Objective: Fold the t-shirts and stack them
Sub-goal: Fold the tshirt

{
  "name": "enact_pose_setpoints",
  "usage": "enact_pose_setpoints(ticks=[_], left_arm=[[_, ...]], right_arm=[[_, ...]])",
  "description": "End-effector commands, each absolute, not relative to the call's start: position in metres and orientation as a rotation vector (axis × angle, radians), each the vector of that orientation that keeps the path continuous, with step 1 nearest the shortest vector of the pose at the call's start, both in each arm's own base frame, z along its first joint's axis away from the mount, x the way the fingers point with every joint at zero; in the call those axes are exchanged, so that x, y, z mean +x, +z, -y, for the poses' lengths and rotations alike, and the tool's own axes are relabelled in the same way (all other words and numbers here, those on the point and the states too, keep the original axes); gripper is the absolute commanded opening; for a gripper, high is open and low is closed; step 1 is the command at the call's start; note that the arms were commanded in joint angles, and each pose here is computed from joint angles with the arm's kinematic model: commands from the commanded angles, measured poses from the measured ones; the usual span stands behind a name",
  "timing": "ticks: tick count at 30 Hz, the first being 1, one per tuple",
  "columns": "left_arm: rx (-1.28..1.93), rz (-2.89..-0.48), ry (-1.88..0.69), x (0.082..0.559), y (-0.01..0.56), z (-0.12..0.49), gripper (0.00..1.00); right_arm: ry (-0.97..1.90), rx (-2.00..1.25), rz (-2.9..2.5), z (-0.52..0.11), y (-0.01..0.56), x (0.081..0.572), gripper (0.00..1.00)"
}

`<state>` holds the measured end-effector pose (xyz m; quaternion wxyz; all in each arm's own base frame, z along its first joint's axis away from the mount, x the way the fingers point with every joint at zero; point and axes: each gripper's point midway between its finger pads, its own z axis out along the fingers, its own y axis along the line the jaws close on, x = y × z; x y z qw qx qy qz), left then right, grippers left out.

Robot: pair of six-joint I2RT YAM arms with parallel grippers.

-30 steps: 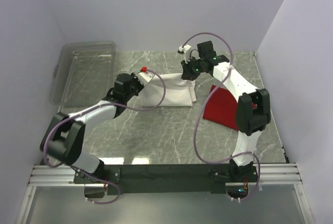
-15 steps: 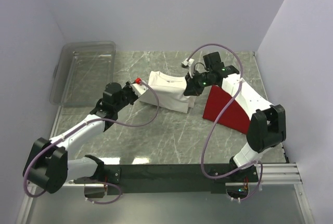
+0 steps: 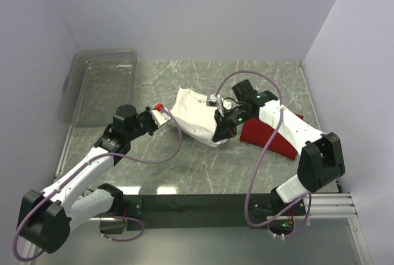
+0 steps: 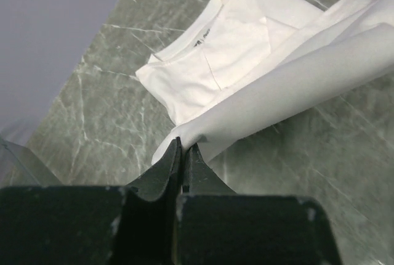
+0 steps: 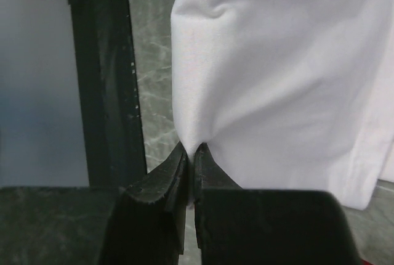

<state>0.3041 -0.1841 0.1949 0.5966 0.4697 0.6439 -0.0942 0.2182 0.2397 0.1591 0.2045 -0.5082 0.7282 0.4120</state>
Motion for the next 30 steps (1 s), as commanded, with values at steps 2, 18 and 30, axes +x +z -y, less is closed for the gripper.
enact_pose_setpoints(ticks=[2, 18, 30], left_arm=[[1.168, -1.441, -0.287, 0.278, 0.202, 0.190, 0.01], [1.207, -1.470, -0.255, 0.367, 0.196, 0.230, 0.01], [0.982, -1.653, -0.060, 0.492, 0.138, 0.238, 0.01]], right_arm=[[1.307, -1.475, -1.973, -0.248, 0.165, 0.190, 0.00], [0.959, -1.080, -2.141, -0.213, 0.162, 0.293, 0.00], [0.705, -0.829, -2.320, -0.193, 0.122, 0.398, 0.00]])
